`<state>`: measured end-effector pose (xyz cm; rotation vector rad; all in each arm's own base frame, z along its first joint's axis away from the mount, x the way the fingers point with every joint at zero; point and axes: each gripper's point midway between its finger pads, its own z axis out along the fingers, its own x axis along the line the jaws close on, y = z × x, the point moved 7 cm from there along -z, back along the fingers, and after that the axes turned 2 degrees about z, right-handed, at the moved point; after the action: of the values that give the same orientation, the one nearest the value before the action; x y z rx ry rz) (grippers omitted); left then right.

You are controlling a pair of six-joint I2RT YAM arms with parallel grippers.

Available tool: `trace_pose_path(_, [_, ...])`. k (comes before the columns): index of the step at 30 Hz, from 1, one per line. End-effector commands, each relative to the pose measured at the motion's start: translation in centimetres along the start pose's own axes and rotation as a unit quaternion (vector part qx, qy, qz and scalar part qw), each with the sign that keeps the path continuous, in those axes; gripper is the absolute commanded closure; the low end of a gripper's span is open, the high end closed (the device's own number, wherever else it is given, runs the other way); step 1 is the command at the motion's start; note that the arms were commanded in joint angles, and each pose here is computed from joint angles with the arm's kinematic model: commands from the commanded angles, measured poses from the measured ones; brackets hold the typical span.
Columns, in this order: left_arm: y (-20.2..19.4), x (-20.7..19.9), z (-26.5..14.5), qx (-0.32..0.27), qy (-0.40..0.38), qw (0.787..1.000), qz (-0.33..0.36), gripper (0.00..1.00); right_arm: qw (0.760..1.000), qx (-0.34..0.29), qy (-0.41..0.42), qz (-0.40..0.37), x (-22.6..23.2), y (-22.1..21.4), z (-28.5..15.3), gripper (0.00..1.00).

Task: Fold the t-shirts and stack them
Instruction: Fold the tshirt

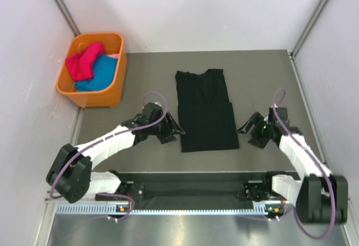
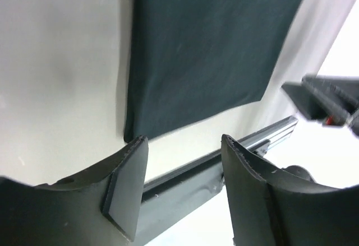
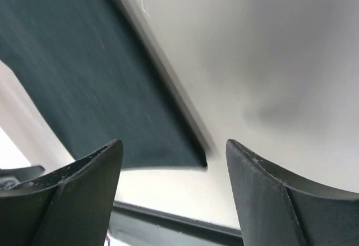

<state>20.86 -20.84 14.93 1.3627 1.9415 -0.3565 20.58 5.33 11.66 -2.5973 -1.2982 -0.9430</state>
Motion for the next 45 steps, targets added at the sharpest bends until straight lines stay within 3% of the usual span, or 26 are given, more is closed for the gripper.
trace_pose_path(1, [-0.6, -0.8, -0.3, -0.067, -0.011, 0.994, -0.086, 0.42, 0.997, -0.056, -0.005, 0.048, -0.1, -2.3, -0.8, 0.27])
trace_pose_path(4, [-2.6, -0.2, -0.1, -0.083, -0.004, 0.987, -0.140, 0.44, 0.993, -0.086, -0.019, 0.074, -0.7, -4.4, -1.5, 0.27])
trace_pose_path(7, [-5.0, 0.1, 0.2, -0.062, -0.001, 0.979, -0.192, 0.47, 0.988, -0.087, -0.007, 0.124, -1.5, -6.0, -1.4, 0.27])
trace_pose_path(10, [-6.3, 0.8, 1.0, -0.070, 0.019, 0.977, -0.202, 0.47, 0.985, -0.083, 0.013, 0.149, -2.2, -7.0, -0.8, 0.27])
trace_pose_path(19, [-9.6, 4.5, 2.8, -0.092, 0.092, 0.932, -0.338, 0.57, 0.990, -0.068, 0.035, 0.122, -1.9, -7.4, -0.1, 0.28])
trace_pose_path(26, [-9.2, 4.2, 4.0, -0.138, 0.094, 0.917, -0.362, 0.58, 0.993, -0.052, 0.040, 0.100, -2.1, -7.7, 0.4, 0.29])
trace_pose_path(34, [-9.5, 4.3, 3.7, -0.158, 0.085, 0.913, -0.366, 0.43, 0.995, -0.035, 0.049, 0.081, -2.0, -8.2, 0.6, 0.29])
trace_pose_path(40, [-9.3, 5.8, 4.0, -0.180, 0.093, 0.895, -0.397, 0.47, 0.995, -0.032, 0.048, 0.083, -1.5, -8.3, 0.7, 0.29])
trace_pose_path(45, [-9.0, 6.4, 4.5, -0.193, 0.078, 0.884, -0.418, 0.56, 0.995, -0.027, 0.044, 0.083, -1.1, -8.3, 0.6, 0.30])
